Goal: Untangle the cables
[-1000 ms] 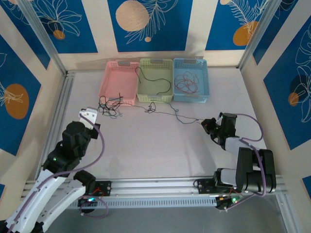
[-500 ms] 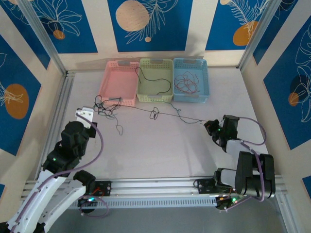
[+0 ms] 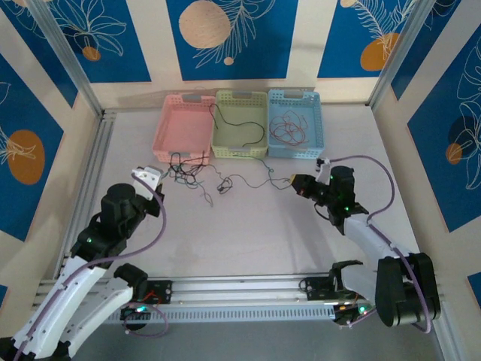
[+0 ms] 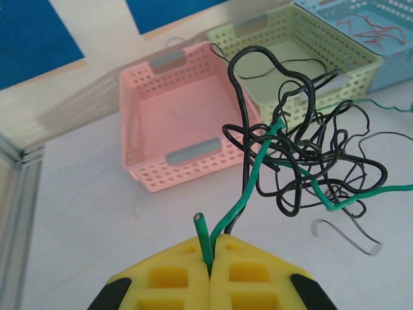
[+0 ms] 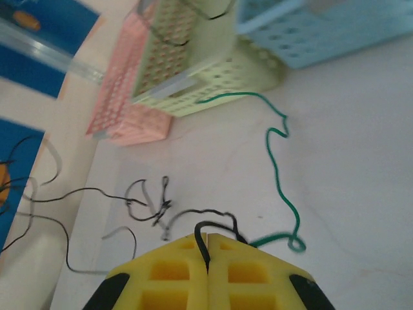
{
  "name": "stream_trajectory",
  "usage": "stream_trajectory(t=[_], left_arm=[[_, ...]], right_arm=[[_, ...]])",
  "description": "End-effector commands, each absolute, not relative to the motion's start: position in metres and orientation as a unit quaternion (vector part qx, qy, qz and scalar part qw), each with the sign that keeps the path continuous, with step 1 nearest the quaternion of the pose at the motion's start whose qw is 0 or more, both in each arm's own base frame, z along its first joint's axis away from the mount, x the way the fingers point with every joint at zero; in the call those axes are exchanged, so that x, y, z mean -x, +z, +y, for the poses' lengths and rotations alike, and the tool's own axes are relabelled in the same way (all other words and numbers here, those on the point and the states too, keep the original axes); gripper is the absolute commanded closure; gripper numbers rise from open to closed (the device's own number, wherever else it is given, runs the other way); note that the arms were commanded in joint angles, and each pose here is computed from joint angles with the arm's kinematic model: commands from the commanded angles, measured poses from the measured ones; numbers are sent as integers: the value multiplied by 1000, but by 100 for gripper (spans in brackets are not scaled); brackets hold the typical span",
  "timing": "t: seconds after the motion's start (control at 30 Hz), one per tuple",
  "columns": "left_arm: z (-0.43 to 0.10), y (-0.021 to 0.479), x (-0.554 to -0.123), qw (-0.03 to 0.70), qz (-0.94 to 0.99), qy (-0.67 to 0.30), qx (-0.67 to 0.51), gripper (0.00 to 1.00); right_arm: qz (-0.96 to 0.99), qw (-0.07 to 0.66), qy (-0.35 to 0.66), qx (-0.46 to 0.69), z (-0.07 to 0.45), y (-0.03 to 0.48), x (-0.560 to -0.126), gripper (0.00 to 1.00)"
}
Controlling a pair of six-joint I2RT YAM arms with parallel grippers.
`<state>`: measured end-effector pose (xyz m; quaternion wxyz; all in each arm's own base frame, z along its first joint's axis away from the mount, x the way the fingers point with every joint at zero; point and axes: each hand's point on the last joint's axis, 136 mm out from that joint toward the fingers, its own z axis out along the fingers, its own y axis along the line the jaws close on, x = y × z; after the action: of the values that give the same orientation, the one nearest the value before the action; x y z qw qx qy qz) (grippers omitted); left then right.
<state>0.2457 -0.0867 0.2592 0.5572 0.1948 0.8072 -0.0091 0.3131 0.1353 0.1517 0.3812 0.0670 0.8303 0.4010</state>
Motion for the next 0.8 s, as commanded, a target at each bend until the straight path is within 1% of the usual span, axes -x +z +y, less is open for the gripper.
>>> stream_trajectory(t=[0.0, 0.17, 0.2, 0.27, 0.4, 0.43, 0.47, 0.57, 0.67, 0.77], left_arm=[[-97, 272, -245, 573, 794, -45, -198, 100], [-98, 271, -245, 572, 794, -47, -201, 100], [-98, 271, -246, 571, 794, -47, -201, 100], [-98, 270, -245, 570, 795, -47, -201, 100], [-98, 271, -245, 572, 794, -46, -200, 100], [-98, 271, -245, 571, 794, -46, -201, 100], [-98, 271, -245, 571, 794, -46, -201, 100], [-98, 272, -245, 573, 794, -46, -200, 100], [-98, 271, -245, 572, 794, -46, -201, 100], [-98, 271, -245, 572, 794, -46, -201, 100]], right_arm=[[841, 384, 381, 8, 151, 158, -306, 100], [847, 373, 372, 71, 174, 164, -296, 100], [849, 371, 367, 82, 178, 164, -295, 98], [851, 368, 364, 95, 183, 164, -292, 88], [841, 368, 383, 109, 191, 169, -289, 58], [838, 370, 385, 110, 191, 170, -288, 53], [836, 372, 387, 112, 191, 172, -288, 50], [830, 382, 389, 115, 191, 176, -286, 46], [831, 389, 382, 110, 188, 177, -287, 45], [848, 389, 351, 82, 178, 166, -294, 44]])
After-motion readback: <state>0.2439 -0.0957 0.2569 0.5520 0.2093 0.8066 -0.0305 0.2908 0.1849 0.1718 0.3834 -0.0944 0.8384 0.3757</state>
